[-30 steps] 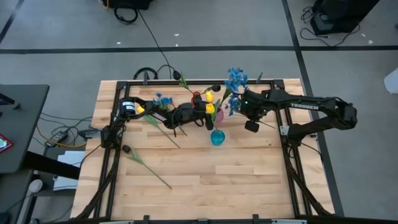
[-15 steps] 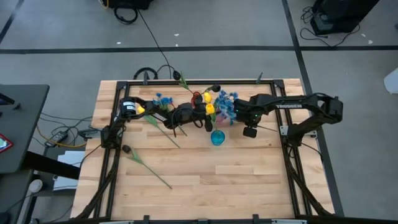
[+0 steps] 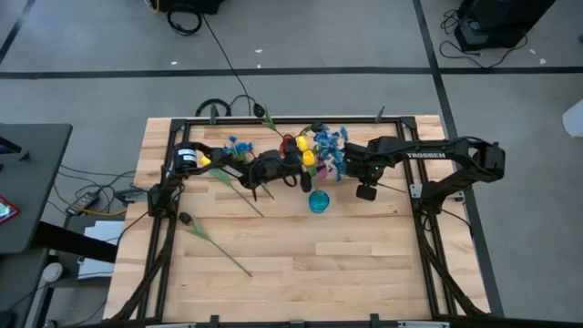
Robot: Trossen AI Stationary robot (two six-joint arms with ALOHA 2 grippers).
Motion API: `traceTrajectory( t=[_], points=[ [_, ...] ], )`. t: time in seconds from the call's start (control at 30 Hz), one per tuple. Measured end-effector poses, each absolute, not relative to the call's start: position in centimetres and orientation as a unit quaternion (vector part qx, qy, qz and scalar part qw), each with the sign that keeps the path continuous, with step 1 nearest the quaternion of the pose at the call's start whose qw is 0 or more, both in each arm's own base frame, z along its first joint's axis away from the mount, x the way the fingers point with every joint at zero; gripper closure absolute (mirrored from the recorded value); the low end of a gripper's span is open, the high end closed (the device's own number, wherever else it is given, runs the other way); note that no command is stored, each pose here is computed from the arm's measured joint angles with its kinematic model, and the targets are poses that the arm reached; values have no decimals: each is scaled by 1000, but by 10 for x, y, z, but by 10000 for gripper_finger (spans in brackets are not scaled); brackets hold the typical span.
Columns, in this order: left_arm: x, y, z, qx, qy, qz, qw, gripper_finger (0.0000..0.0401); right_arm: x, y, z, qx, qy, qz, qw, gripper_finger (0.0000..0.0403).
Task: Sort flowers into vase by color
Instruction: Put the blue flowers into the pink vase
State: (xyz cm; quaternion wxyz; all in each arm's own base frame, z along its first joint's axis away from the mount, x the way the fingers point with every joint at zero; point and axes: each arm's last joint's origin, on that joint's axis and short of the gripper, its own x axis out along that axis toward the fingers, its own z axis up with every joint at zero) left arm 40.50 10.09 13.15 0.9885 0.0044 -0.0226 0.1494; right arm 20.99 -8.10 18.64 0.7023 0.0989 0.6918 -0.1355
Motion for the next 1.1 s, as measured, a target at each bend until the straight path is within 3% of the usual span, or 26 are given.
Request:
traceTrajectory(
  t=[0.13,0.3,0.8,1.1],
  points=[
    [405,99,139,30,-38,145,988,93,210,-81,186,99,693,-135,702,370],
    [404,98,154,45,-56,144,987,106,208,-80,186,104,697,-131,698,370],
    [401,104,162,43,-54,152,986,256,210,-79,187,107,692,-132,701,369],
    [401,104,162,43,-55,152,986,313,207,-77,187,110,704,-128,690,368]
  ],
)
